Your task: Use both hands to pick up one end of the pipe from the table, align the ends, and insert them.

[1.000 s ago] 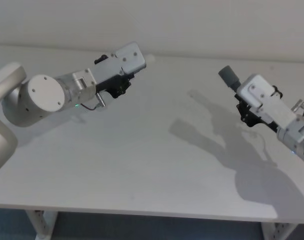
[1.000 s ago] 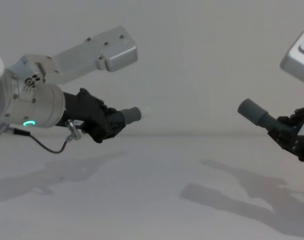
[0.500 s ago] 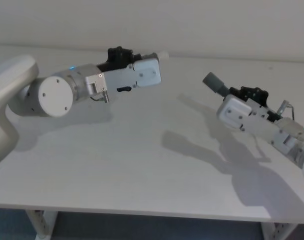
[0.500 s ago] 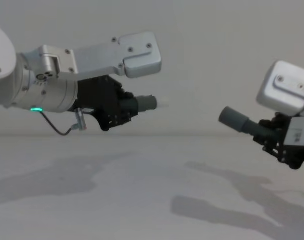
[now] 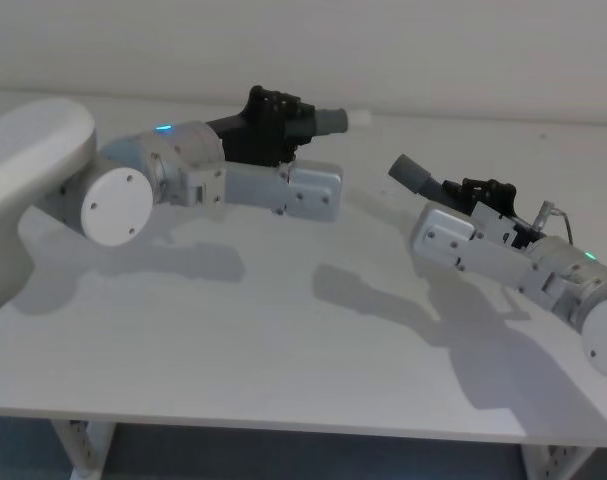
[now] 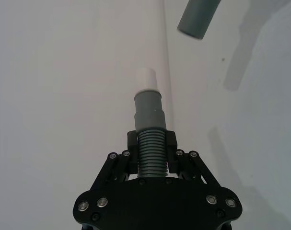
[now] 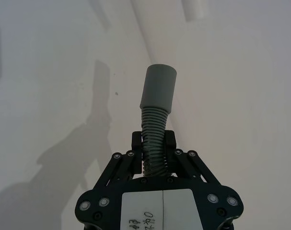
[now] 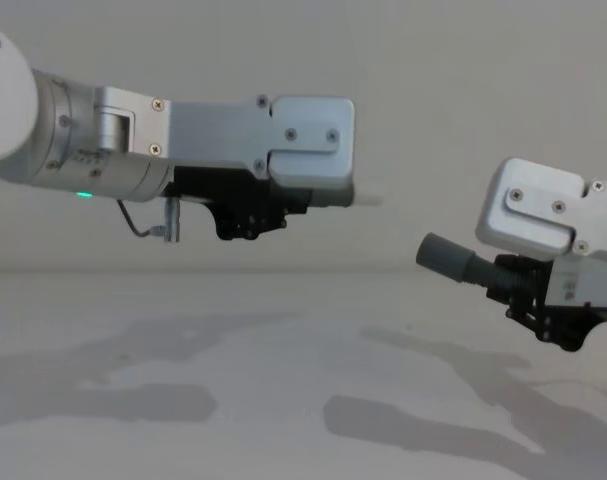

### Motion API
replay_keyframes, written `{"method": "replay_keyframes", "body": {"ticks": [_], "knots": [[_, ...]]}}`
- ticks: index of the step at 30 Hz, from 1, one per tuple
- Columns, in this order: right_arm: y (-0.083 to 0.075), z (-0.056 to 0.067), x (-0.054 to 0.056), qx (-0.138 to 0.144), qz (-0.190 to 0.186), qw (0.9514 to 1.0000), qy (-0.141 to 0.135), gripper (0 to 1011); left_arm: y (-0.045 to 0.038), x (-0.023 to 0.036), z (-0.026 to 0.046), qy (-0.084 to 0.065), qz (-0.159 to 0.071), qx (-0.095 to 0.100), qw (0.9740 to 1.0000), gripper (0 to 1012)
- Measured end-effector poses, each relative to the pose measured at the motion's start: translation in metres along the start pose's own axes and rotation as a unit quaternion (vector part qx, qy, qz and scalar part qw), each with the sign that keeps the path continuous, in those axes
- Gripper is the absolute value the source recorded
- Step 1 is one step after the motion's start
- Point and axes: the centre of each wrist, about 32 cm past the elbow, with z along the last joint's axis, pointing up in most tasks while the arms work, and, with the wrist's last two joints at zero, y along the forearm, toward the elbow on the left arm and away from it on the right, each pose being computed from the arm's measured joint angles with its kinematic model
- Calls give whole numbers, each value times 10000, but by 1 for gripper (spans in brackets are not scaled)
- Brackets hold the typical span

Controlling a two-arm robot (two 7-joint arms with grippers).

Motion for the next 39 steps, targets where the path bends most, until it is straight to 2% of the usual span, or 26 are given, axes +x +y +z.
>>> {"method": "replay_keyframes", "body": {"ticks": [1,3,4,7,9,15,16,18,22,27,34,39], "knots": [[4,4,-2,-3,-2,10000,6,264,7,10,12,-170,-5,-55,9998,323],[9,7,-3,-9,-8,10000,7,263,14,16,26,-321,-15,-107,9994,323],[9,6,0,-8,-13,10000,5,264,19,22,37,-451,-23,-150,9989,322],[6,1,1,29,-57,10000,-23,264,31,36,52,-658,-33,-215,9976,322],[2,-8,0,55,-89,9999,-45,264,37,42,64,-793,-44,-262,9965,322],[-38,-93,5,249,-280,9988,-304,263,48,49,86,-1032,-70,-345,9940,322],[-38,-93,5,249,-280,9988,-304,263,48,49,86,-1032,-70,-345,9940,322],[-63,-156,16,357,-356,9975,-500,264,52,52,92,-1111,-80,-371,9931,322],[-90,-231,29,476,-416,9954,-720,264,57,56,96,-1179,-87,-391,9922,322],[-135,-381,70,706,-473,9894,-1179,264,62,59,103,-1269,-98,-418,9910,322],[-150,-472,110,882,-458,9839,-1485,264,65,62,108,-1330,-105,-440,9901,322],[-138,-502,134,956,-435,9816,-1596,264,66,63,110,-1356,-107,-449,9897,322]]}}
